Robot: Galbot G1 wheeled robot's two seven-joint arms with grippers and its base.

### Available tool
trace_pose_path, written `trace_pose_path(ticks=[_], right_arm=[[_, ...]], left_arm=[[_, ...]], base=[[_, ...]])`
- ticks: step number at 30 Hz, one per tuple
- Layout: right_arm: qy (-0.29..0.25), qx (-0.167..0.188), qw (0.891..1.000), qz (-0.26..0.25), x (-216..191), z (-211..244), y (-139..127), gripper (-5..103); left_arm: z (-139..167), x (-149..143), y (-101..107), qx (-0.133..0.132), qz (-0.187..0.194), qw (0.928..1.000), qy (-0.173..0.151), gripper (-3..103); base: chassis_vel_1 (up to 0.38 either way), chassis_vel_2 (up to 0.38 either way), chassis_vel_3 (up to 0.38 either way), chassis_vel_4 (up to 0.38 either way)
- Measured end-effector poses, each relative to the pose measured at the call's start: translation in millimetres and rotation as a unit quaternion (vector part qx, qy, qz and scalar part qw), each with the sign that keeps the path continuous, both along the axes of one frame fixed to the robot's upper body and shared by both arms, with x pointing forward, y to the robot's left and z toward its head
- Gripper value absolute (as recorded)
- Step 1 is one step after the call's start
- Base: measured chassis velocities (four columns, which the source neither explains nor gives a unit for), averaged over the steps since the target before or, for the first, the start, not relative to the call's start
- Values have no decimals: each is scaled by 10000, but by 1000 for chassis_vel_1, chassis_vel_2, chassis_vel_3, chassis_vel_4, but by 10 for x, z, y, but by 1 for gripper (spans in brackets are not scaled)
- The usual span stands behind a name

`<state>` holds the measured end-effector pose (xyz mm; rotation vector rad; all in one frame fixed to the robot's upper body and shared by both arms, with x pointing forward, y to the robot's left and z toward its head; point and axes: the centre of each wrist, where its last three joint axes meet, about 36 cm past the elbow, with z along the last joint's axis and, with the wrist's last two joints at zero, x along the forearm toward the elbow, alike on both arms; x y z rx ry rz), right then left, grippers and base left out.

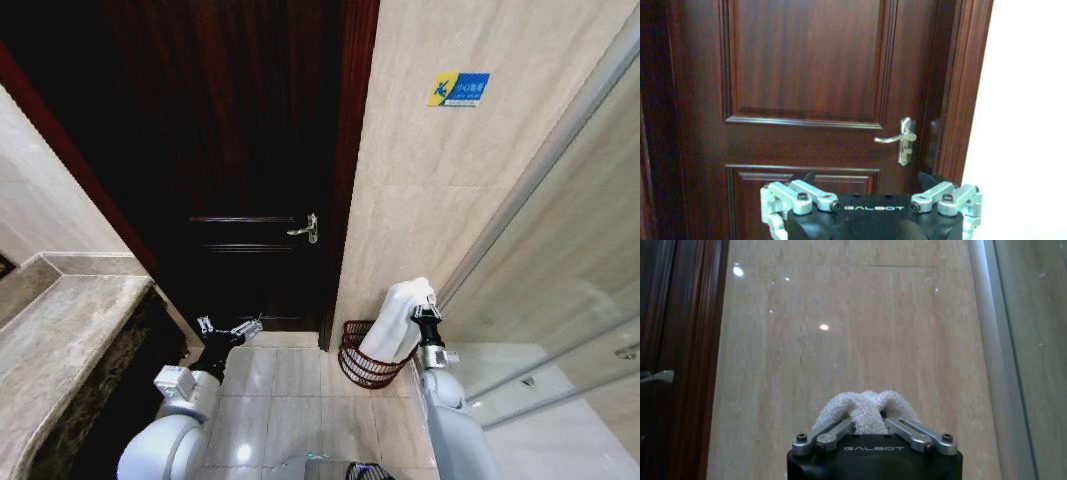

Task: Discard the used towel into the hamper.

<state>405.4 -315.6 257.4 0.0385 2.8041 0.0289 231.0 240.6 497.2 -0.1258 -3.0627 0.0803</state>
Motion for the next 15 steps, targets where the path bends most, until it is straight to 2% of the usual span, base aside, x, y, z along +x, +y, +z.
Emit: trace_pose_path(ticks=[15], right_arm=[[93,107,9998,150,7,-82,35,5]], left_arm=[[0,0,0,0,0,10000,0,100]], base=[[0,0,0,0]])
